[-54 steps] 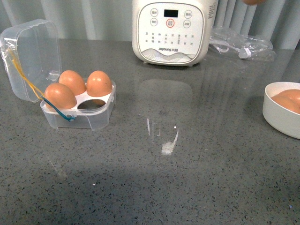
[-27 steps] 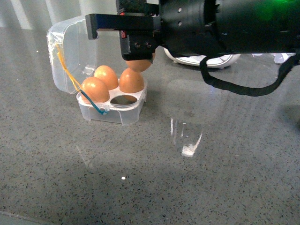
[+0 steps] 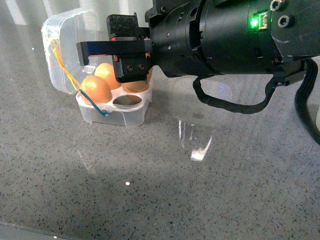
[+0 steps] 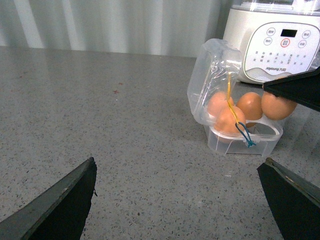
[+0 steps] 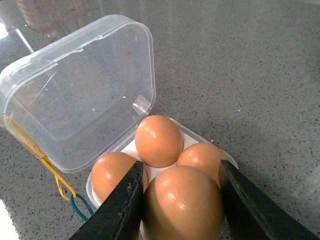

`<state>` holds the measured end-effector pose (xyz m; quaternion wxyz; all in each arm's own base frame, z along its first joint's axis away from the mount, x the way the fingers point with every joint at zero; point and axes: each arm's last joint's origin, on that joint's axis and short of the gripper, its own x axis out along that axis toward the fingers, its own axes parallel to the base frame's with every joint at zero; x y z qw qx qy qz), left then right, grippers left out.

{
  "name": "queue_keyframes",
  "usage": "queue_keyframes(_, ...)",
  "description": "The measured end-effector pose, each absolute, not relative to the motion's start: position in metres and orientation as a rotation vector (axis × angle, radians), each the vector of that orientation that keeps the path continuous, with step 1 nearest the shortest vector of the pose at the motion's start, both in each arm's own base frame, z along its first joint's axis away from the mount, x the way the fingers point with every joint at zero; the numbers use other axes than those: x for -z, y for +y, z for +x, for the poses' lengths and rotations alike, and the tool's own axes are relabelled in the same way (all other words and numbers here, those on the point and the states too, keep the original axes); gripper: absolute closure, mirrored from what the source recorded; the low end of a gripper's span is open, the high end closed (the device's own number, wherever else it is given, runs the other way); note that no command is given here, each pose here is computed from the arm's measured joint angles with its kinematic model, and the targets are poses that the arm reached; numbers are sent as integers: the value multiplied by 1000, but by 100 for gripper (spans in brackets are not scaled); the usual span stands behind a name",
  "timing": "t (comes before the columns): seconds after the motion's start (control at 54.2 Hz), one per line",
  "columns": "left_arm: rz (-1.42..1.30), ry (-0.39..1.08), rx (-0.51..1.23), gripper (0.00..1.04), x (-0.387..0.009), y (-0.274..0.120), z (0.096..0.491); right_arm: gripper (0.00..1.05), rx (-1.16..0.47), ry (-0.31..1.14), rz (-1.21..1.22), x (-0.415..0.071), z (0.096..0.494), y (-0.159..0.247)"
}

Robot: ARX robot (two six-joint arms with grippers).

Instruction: Put egg into box

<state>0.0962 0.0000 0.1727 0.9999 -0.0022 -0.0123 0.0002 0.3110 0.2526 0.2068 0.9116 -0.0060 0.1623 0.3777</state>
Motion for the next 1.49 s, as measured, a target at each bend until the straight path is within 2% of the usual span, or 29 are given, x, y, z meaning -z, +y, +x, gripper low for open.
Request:
queue_keyframes(0.092,-4,-25,-1,7,-173,0,96,63,-790,343,-1,-205,313,254)
queue_keyframes(0.406,-4,-25,0,7,-173,0,96,5,-766,331,66,-207,320,247)
queue_keyframes(0.479,-4,-25,0,7,-173,0,96,8,-748,310,78,-213,319,239)
queue_keyframes(0.664,-4,-25,0,7,-173,0,96,7,-687,237,149,-240,309,204)
queue_keyframes(0.774,-4,-25,0,7,-173,0,96,7,-529,200,160,-253,303,168)
queue_keyframes(0.885,-4,-25,0,7,-173,0,96,7,-338,192,156,-244,293,129)
queue_keyframes(0.977,-4,-25,-1,7,-173,0,96,7,-270,163,166,-234,276,103)
queue_keyframes(1.088,-4,-25,2,7,-173,0,96,7,-272,136,172,-239,270,100)
queue_keyframes(1.143,-4,-25,1,7,-173,0,96,11,-211,87,144,-240,268,100)
queue_keyframes(1.18,-4,-24,0,7,-173,0,96,20,-97,25,105,-237,263,94)
queue_keyframes(1.253,-4,-25,-3,7,-173,0,96,36,-27,4,47,-225,247,77)
queue_keyframes(1.346,-4,-25,0,7,-173,0,96,56,-3,9,17,-212,227,57)
queue_keyframes(1.493,-4,-25,0,7,-173,0,96,79,-4,12,7,-201,208,42)
